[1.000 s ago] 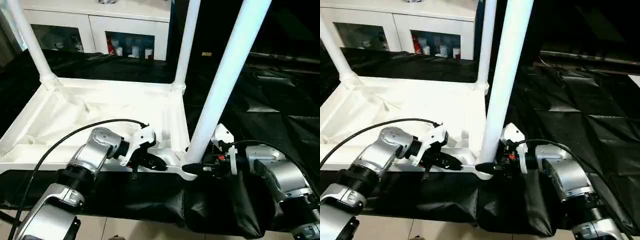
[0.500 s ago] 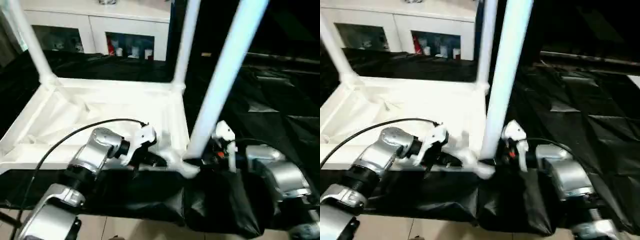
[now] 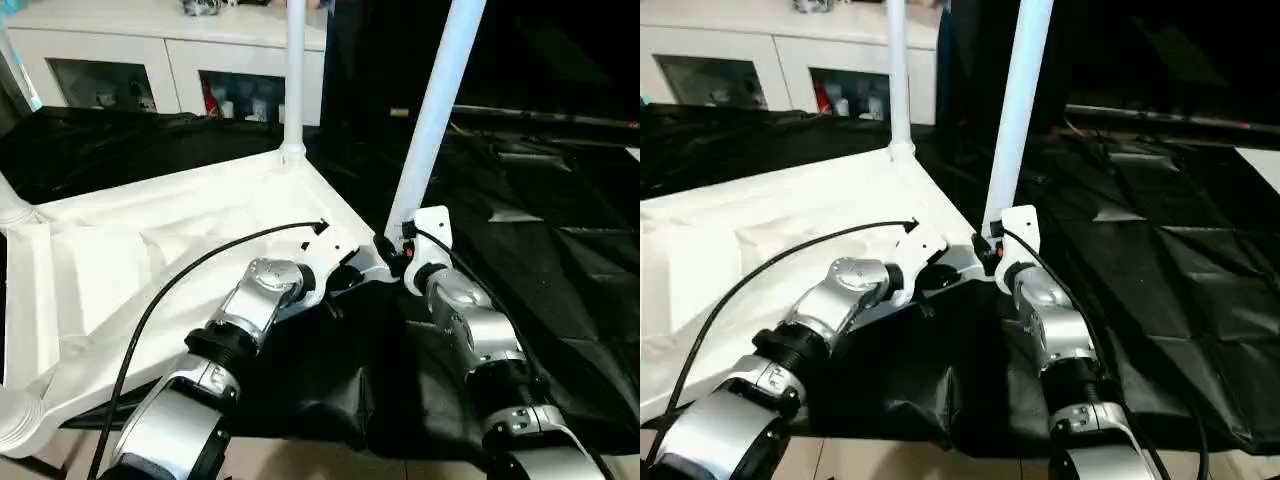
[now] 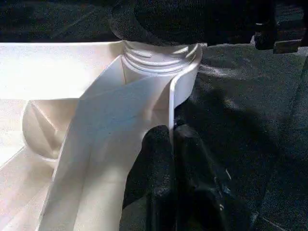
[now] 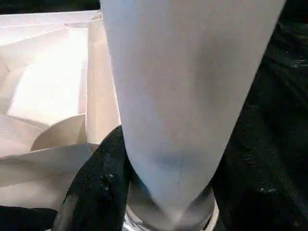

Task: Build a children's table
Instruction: Rotate leg to tighten

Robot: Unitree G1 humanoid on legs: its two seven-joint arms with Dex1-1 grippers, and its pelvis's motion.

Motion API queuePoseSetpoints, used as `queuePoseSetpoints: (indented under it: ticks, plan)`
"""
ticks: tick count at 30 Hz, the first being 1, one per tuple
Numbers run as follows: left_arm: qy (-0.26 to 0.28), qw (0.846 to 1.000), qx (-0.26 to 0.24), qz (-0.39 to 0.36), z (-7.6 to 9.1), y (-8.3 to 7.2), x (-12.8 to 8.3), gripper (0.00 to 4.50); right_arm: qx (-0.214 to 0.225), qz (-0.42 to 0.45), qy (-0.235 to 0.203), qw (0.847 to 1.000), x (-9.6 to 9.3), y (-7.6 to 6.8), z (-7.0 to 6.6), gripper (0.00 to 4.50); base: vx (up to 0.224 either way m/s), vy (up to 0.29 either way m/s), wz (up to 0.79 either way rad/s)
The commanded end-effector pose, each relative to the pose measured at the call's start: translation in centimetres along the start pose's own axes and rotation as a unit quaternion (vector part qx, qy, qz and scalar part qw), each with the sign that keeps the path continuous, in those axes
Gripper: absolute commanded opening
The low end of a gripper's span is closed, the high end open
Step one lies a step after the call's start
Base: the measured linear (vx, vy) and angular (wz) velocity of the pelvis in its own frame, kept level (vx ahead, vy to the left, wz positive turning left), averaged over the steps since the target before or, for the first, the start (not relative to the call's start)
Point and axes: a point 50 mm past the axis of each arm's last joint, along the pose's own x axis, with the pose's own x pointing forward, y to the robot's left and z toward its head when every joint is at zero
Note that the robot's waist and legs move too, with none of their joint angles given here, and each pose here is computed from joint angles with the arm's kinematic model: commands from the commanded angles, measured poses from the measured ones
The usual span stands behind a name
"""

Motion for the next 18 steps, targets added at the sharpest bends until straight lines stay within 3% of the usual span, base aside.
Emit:
queuePoseSetpoints:
  ticks: [1, 4, 5, 6, 8, 11, 14, 18]
  plan:
    - [-0.020, 1.000, 0.009, -0.012, 1.1, -1.4, 1.3, 0.00, 0.030, 0.102, 0.048, 0.993, 0.4, 3.8, -2.4, 2.52, 0.000, 0.000, 0.00]
    - [-0.018, 1.000, 0.009, -0.014, 1.0, -1.4, 1.2, 0.00, 0.030, 0.121, 0.045, 0.991, 0.3, 4.0, -2.3, 2.71, 0.000, 0.000, 0.00]
    - [-0.018, 0.999, 0.012, -0.025, 0.9, -1.2, 1.0, 0.00, 0.012, 0.149, 0.045, 0.988, 0.1, 3.9, -2.2, 3.01, 0.000, 0.000, 0.00]
    - [-0.017, 0.999, 0.014, -0.033, 0.7, -1.1, 0.8, 0.00, -0.004, 0.175, 0.046, 0.984, -0.2, 3.7, -2.1, 3.01, 0.000, 0.000, 0.00]
    - [-0.014, 0.998, 0.021, -0.060, 0.4, -0.8, 0.1, 0.00, -0.043, 0.243, 0.052, 0.968, -1.3, 3.1, -2.1, 3.01, 0.000, 0.000, 0.00]
    - [-0.016, 0.994, 0.043, -0.101, 0.1, -0.9, -0.5, 0.00, -0.065, 0.291, 0.053, 0.953, -2.3, 2.4, -1.9, 3.01, 0.000, 0.000, 0.00]
    - [-0.018, 0.988, 0.063, -0.139, -0.2, -0.9, -1.3, 0.00, -0.080, 0.326, 0.056, 0.940, -3.2, 1.6, -1.7, 3.01, 0.000, 0.000, 0.00]
    - [-0.023, 0.975, 0.075, -0.208, -0.7, -0.7, -2.9, 0.00, -0.088, 0.396, 0.063, 0.912, -5.0, 0.4, -1.1, 3.01, 0.000, 0.000, 0.00]
